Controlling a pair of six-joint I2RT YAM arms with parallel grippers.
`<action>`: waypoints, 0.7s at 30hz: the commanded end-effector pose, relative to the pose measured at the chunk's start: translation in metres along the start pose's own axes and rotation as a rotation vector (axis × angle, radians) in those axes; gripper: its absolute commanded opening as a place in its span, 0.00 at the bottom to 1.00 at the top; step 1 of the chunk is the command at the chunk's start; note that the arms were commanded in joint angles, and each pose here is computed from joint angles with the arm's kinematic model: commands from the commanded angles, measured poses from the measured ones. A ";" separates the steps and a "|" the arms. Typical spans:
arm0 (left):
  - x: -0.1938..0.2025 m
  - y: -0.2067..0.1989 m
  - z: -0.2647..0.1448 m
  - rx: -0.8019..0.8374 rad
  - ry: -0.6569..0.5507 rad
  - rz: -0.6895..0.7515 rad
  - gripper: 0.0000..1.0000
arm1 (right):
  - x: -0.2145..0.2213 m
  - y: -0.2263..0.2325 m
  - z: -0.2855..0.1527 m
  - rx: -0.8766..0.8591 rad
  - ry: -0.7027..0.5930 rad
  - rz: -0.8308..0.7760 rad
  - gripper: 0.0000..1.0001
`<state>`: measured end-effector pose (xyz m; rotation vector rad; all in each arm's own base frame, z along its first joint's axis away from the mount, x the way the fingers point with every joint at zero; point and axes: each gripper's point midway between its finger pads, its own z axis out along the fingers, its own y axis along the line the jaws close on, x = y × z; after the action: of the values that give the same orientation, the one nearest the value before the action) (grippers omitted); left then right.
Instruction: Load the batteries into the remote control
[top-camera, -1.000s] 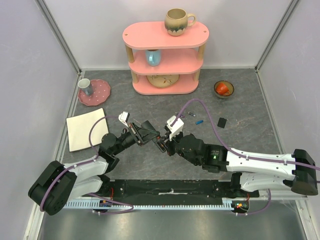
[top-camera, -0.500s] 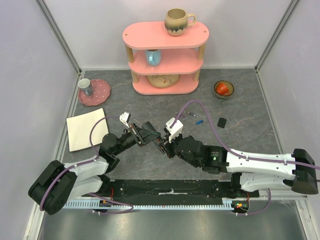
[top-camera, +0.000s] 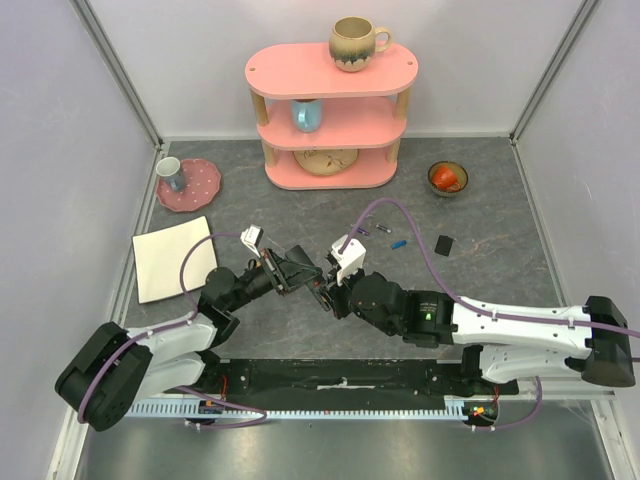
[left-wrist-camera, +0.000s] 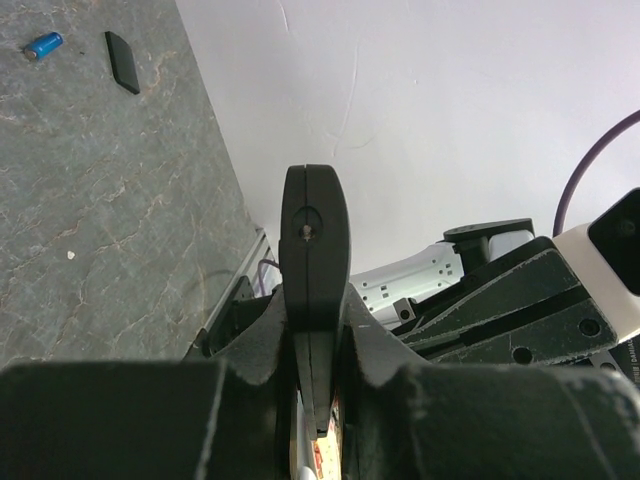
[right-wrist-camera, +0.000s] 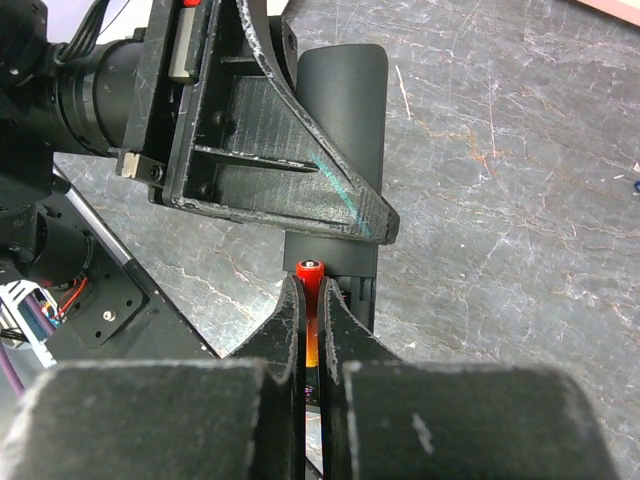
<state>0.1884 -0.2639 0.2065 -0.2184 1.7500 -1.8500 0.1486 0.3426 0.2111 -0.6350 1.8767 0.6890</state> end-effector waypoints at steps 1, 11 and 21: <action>-0.026 -0.021 0.002 0.067 -0.130 0.075 0.02 | 0.021 0.007 -0.005 -0.001 0.098 0.021 0.00; -0.034 -0.016 -0.005 0.039 -0.193 0.119 0.02 | 0.027 0.004 -0.002 0.048 0.139 0.058 0.00; -0.031 -0.011 -0.011 0.018 -0.191 0.154 0.02 | 0.028 0.002 -0.001 0.061 0.150 0.038 0.00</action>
<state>0.1854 -0.2518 0.2018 -0.2128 1.7251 -1.7574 0.1500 0.3477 0.2027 -0.5403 1.9749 0.6731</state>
